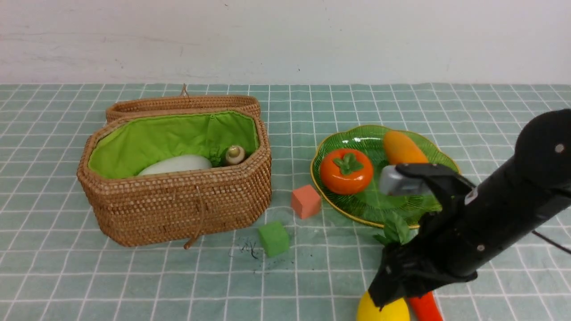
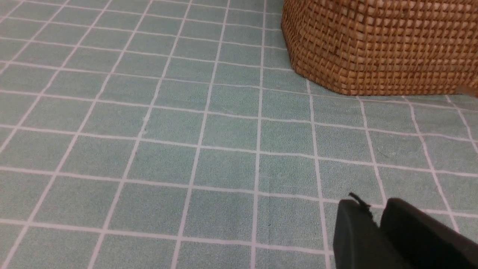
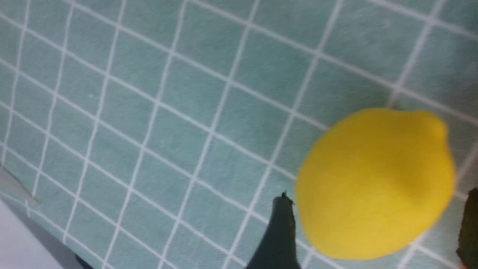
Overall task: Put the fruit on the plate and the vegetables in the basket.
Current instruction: Use the right arm to grab a lemon and put it into the right plate
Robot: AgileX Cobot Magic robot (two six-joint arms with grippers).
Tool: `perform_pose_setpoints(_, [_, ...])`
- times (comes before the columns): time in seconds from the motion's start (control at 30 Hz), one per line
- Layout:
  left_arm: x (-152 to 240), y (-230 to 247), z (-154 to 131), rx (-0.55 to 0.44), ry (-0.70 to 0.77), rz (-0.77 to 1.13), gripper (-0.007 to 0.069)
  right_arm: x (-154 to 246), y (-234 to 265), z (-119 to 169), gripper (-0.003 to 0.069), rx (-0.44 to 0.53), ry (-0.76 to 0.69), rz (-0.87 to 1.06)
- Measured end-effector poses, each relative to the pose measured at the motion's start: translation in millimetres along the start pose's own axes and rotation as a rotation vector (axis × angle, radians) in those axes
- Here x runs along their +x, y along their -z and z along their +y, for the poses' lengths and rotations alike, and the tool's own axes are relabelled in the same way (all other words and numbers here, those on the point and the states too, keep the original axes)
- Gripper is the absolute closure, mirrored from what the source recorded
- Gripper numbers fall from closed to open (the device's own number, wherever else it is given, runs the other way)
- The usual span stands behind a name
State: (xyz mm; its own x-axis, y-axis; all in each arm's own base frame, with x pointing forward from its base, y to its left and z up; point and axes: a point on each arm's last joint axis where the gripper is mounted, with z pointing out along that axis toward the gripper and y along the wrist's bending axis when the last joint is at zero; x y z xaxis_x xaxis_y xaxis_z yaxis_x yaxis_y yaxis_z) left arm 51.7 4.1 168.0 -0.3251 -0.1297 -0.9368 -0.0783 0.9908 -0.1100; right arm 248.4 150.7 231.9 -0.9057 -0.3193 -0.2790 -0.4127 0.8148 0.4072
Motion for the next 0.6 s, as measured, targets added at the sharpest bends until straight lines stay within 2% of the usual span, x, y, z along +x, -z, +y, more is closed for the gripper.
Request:
perform_pose_setpoints(0.17, [0, 0, 0, 0.000, 0.000, 0.000, 0.0523, 1, -11, 8, 0.0034, 0.053, -0.013, -0.006])
perform_pose_setpoints(0.37, [0, 0, 0, 0.000, 0.000, 0.000, 0.0523, -1, -30, -3, 0.0034, 0.111, -0.089, 0.029])
perform_pose_setpoints(0.6, [0, 0, 0, 0.000, 0.000, 0.000, 0.0523, -2, -40, -6, 0.0107, 0.111, -0.089, 0.053])
